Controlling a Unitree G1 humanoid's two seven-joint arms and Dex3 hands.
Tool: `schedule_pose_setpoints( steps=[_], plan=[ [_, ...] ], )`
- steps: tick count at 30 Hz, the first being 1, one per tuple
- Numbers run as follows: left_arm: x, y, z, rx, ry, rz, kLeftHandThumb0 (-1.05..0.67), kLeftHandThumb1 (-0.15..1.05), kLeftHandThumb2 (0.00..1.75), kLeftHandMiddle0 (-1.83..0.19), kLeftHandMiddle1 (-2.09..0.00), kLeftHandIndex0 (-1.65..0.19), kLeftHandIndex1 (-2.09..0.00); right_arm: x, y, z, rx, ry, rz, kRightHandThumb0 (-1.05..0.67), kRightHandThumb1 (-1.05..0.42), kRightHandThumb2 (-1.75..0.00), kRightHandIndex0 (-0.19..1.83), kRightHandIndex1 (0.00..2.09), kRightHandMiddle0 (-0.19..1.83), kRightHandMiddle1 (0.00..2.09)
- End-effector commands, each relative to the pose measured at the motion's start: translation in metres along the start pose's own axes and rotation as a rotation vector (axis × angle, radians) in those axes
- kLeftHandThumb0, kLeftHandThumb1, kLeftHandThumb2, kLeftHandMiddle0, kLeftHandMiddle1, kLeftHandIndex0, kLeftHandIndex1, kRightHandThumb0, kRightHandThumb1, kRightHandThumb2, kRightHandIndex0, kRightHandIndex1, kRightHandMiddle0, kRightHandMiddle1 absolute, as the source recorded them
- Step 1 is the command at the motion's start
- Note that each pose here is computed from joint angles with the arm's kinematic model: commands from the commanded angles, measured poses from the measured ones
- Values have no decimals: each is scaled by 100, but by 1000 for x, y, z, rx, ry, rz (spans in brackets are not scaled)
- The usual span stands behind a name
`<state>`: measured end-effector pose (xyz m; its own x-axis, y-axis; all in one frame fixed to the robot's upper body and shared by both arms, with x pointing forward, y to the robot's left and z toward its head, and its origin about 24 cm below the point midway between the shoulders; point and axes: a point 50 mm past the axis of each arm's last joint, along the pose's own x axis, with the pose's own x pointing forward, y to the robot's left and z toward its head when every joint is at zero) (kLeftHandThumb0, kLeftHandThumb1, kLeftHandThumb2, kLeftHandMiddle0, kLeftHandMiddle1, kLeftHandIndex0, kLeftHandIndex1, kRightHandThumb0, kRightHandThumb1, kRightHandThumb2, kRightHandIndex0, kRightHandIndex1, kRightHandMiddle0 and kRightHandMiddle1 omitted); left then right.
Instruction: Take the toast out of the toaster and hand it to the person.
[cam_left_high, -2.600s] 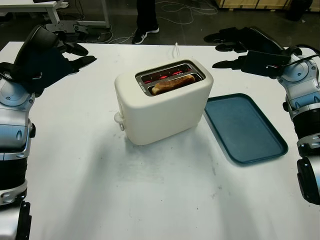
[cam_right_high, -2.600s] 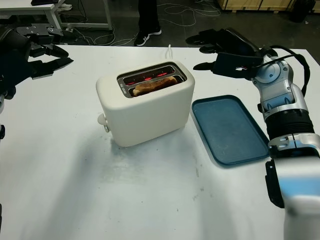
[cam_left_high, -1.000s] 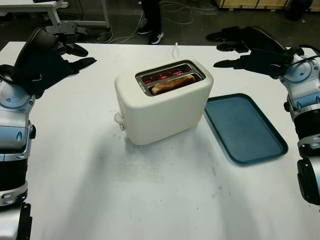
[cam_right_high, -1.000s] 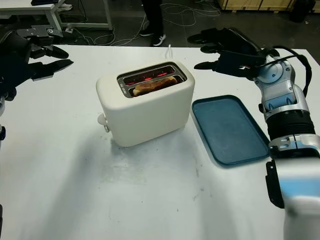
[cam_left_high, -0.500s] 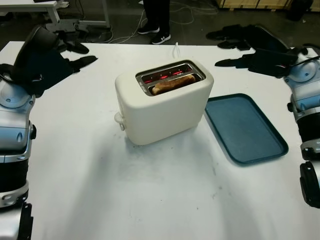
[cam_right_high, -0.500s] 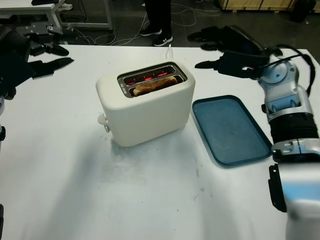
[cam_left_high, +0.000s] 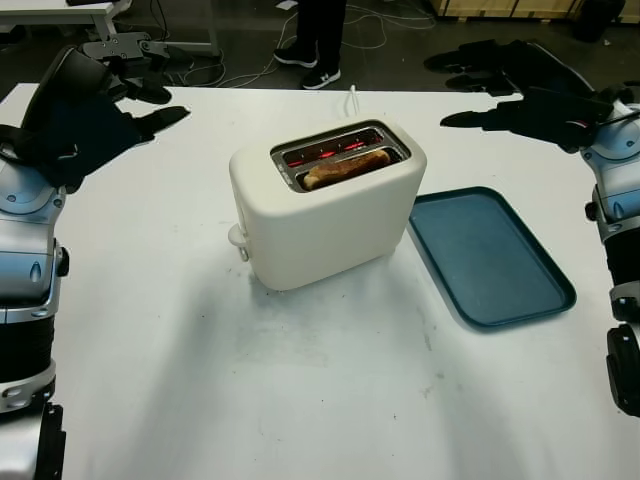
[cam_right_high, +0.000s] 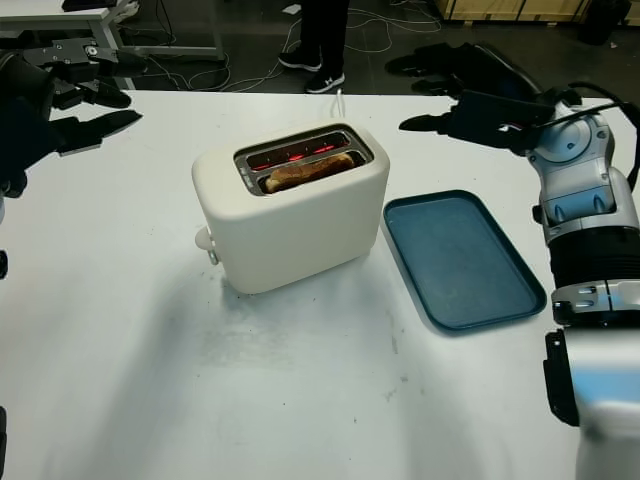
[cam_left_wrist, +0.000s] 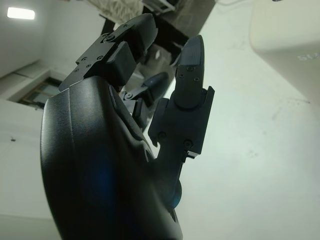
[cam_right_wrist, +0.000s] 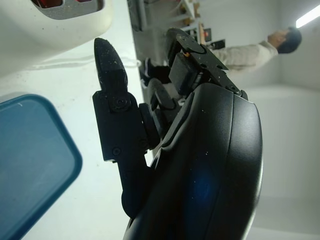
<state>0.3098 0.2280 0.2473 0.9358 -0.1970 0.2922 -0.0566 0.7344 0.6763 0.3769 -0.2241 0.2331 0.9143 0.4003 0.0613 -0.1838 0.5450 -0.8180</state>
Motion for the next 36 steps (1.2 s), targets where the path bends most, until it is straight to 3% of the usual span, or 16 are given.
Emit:
schedule_pose_setpoints(
  steps=[1,8,36],
  plan=[
    [0,4,0,11,6,17,-40,92,17,-40,-89,-58,-38,3,-4,7,-6,-35,-7,-39,-91,0,56,3,53,2],
    [0,3,-3,-9,23,14,-42,92,16,-38,-87,-58,-38,4,-1,5,-12,-33,9,-41,-92,0,58,3,54,2],
    [0,4,-8,19,-19,4,-48,92,17,-43,-89,-59,-38,5,2,1,-36,-34,21,-47,-92,-1,58,2,55,1]
  ],
)
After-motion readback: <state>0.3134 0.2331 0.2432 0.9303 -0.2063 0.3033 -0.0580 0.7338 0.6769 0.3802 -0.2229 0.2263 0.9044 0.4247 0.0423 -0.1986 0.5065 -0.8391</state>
